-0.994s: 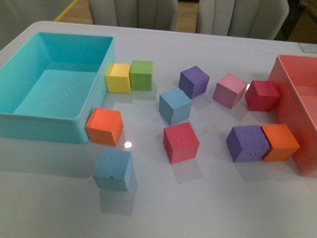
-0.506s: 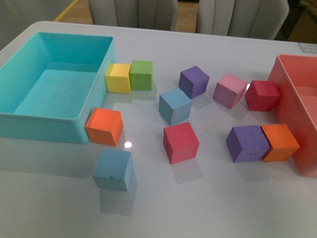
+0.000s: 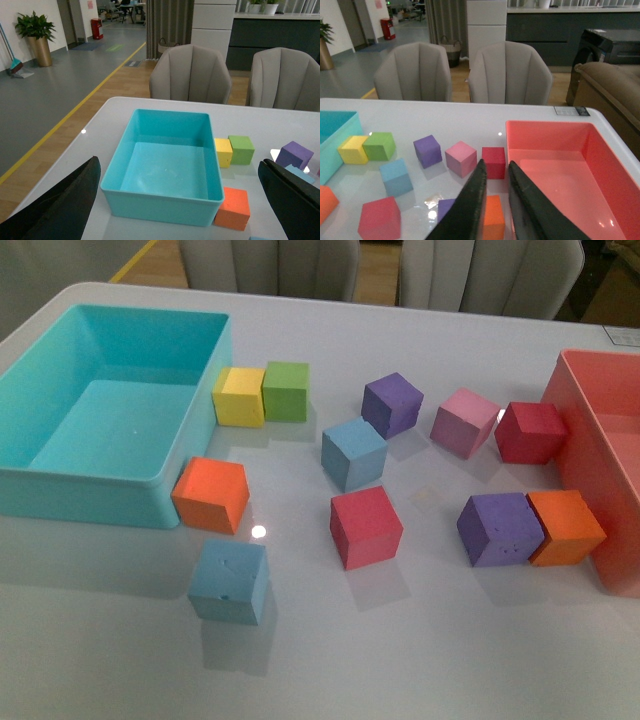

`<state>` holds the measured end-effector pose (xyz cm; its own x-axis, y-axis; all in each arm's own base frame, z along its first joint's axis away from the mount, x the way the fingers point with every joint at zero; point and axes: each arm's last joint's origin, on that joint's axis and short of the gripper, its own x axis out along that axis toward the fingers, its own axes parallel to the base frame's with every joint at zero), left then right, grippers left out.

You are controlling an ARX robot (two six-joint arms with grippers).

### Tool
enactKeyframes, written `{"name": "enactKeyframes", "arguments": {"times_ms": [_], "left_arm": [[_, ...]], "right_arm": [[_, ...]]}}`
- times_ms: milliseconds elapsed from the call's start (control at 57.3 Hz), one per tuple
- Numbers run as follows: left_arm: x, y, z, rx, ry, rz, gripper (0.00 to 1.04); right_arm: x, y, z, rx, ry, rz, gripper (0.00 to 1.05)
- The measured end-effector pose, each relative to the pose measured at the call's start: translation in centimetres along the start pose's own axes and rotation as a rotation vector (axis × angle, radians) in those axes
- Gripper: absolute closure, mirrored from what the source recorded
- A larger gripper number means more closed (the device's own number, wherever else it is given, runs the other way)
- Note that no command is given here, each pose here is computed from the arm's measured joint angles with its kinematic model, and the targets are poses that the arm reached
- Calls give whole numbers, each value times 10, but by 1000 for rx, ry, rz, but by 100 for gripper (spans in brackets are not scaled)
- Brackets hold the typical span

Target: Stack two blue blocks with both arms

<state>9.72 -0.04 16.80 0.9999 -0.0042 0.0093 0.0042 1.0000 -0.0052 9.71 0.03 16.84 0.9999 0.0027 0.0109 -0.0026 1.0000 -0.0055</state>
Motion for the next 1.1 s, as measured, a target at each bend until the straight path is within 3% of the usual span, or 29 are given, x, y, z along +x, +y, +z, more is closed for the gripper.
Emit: {"name": "enactKeyframes", "arguments": {"times_ms": [17,70,122,157,227,401,837,1099], "left_arm": [[0,0,0,1,4,-3,9],[1,-2,-1,3,193,-88,9],[4,-7,4,-14,494,-170,9],[7,-11,4,-10,609,-198,9],[19,-19,1,24,734,-235,9],[48,-43,1,76,768,-299,9],[108,-116,-44,88,903,-406,9],[128,-136,-86,152,1008,-394,9]], "right_arm": [[0,0,0,0,0,0,69],[0,0,0,1,-1,-2,60],[0,0,0,2,0,-1,50],[0,0,0,2,-1,0,45],[0,0,0,2,-1,0,32],[0,0,0,3,-1,0,7],[0,0,0,3,-1,0,9],[0,0,0,2,-1,0,9]]}}
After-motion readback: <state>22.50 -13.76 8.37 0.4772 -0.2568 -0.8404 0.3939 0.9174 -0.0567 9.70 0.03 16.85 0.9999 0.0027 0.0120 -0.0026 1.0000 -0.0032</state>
